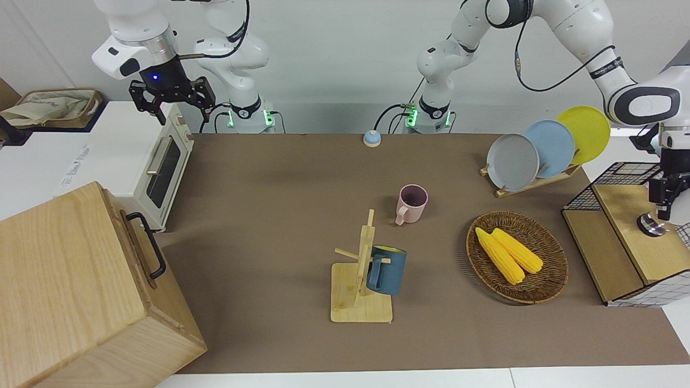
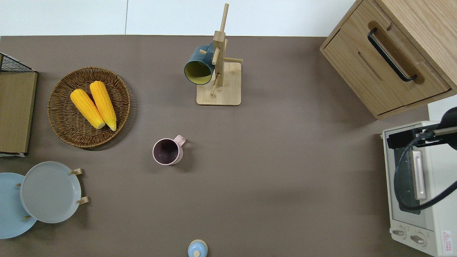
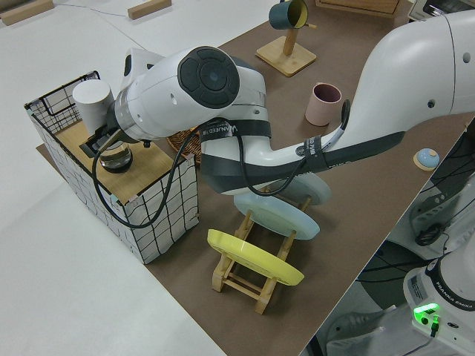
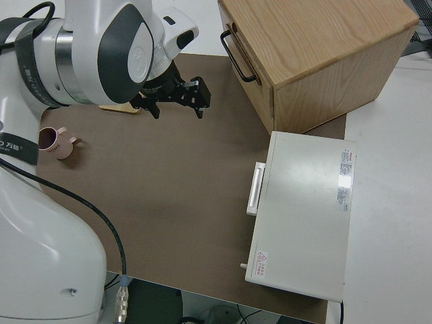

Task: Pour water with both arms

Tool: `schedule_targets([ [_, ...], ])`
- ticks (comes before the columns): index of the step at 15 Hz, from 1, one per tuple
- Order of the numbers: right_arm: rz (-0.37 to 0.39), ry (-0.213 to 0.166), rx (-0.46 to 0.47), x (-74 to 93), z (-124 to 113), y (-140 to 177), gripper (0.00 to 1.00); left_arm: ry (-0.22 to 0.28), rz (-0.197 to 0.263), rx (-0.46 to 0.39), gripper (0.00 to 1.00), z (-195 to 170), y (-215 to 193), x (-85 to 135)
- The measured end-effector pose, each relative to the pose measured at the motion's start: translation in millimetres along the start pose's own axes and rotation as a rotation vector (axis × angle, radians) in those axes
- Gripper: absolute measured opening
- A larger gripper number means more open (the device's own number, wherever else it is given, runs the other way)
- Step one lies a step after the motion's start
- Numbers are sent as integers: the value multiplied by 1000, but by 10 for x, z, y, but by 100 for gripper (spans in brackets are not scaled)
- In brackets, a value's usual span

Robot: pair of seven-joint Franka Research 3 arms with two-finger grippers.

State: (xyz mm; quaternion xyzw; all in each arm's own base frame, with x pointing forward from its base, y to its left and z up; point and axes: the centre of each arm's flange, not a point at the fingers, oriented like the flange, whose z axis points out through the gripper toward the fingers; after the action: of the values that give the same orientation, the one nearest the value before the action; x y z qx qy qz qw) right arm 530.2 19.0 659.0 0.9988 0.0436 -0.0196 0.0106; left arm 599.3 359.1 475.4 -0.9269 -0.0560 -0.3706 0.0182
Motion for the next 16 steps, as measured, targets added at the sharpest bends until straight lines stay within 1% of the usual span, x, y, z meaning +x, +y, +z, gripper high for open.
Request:
schedule_targets([
  [2,0,0,0,0,0,0,99,3,0,3,100,-13,-18,8],
  [7,0,0,0,0,0,0,99,18,0,13,100,-97,-63,68],
  [9,0,0,0,0,0,0,99,17,-4,17,100,-154,-113,67],
  [14,0,0,0,0,0,0,99,-46,-28,-8,100,-412,-373,-22],
  [16,0,0,0,0,0,0,99,-77,-39,-2,100,-493,-401,-22],
])
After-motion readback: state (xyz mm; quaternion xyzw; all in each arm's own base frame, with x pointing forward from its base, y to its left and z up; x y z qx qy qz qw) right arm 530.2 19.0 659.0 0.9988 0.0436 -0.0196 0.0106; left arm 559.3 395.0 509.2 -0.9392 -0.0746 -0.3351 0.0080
